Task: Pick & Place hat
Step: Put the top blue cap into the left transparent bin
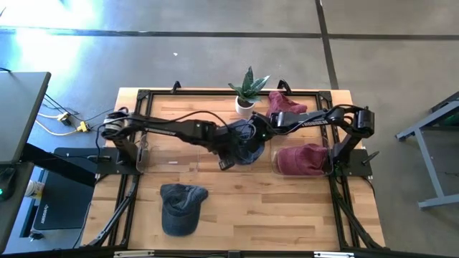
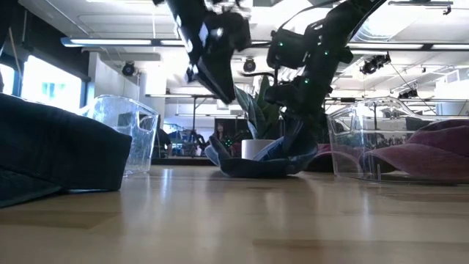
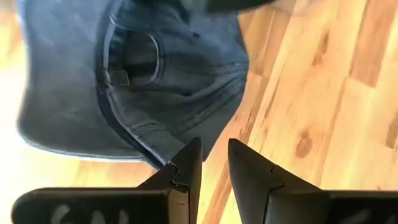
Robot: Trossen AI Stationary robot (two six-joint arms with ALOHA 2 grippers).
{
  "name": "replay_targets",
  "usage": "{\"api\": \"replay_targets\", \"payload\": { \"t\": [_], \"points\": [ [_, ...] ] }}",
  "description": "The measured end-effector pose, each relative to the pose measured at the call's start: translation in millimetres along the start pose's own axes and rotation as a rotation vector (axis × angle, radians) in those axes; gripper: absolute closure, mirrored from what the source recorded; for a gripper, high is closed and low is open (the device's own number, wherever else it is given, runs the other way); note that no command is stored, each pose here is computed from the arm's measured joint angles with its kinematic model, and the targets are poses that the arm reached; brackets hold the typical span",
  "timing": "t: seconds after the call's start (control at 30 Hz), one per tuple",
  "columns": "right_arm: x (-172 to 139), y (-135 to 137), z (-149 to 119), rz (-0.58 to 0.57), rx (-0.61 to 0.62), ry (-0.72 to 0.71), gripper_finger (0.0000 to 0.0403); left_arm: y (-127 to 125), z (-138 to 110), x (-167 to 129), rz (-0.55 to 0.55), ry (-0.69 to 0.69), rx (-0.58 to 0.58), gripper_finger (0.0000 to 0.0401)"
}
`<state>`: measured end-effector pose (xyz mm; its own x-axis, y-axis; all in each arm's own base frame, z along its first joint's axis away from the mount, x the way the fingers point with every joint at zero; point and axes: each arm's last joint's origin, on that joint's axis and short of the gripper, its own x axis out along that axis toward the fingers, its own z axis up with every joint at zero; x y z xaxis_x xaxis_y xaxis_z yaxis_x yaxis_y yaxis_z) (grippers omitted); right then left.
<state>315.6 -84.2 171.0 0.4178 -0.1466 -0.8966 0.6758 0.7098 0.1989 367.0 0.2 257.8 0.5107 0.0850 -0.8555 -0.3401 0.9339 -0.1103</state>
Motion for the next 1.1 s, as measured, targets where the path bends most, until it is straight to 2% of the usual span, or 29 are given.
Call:
{"api": "replay_targets", "payload": {
  "t": [0.13, 0.3, 0.4, 0.53, 0.7, 0.8, 0.87, 1.0, 1.1],
  "points": [
    [0, -2, 2, 0.016, 0.016, 0.0, 0.0387, -1, -7, -2, 0.057, -0.013, -0.023, 0.033],
    [-5, -5, 6, 0.04, 0.039, -0.019, 0.0396, 12, -16, 14, 0.048, -0.018, -0.186, 0.033],
    [-14, -6, 10, 0.059, 0.067, -0.05, 0.0392, 15, -15, 22, 0.007, -0.081, -0.272, 0.033],
    [-28, -8, 15, 0.085, 0.084, -0.099, 0.0389, 16, -18, 29, 0.022, -0.132, -0.33, 0.033],
    [-37, -8, 18, 0.105, 0.087, -0.132, 0.0396, 21, -24, 44, 0.149, -0.135, -0.345, 0.033],
    [-37, -8, 17, 0.121, 0.093, -0.123, 0.0387, 21, -20, 58, 0.152, -0.169, -0.353, 0.033],
    [-37, -7, 17, 0.127, 0.092, -0.118, 0.0387, 24, -28, 67, 0.171, -0.102, -0.344, 0.033],
    [-36, -7, 17, 0.147, 0.09, -0.104, 0.0396, 28, -31, 87, 0.187, -0.064, -0.355, 0.033],
    [-36, -5, 15, 0.157, 0.083, -0.094, 0.0394, 31, -34, 91, 0.188, -0.026, -0.36, 0.033]
  ]
}}
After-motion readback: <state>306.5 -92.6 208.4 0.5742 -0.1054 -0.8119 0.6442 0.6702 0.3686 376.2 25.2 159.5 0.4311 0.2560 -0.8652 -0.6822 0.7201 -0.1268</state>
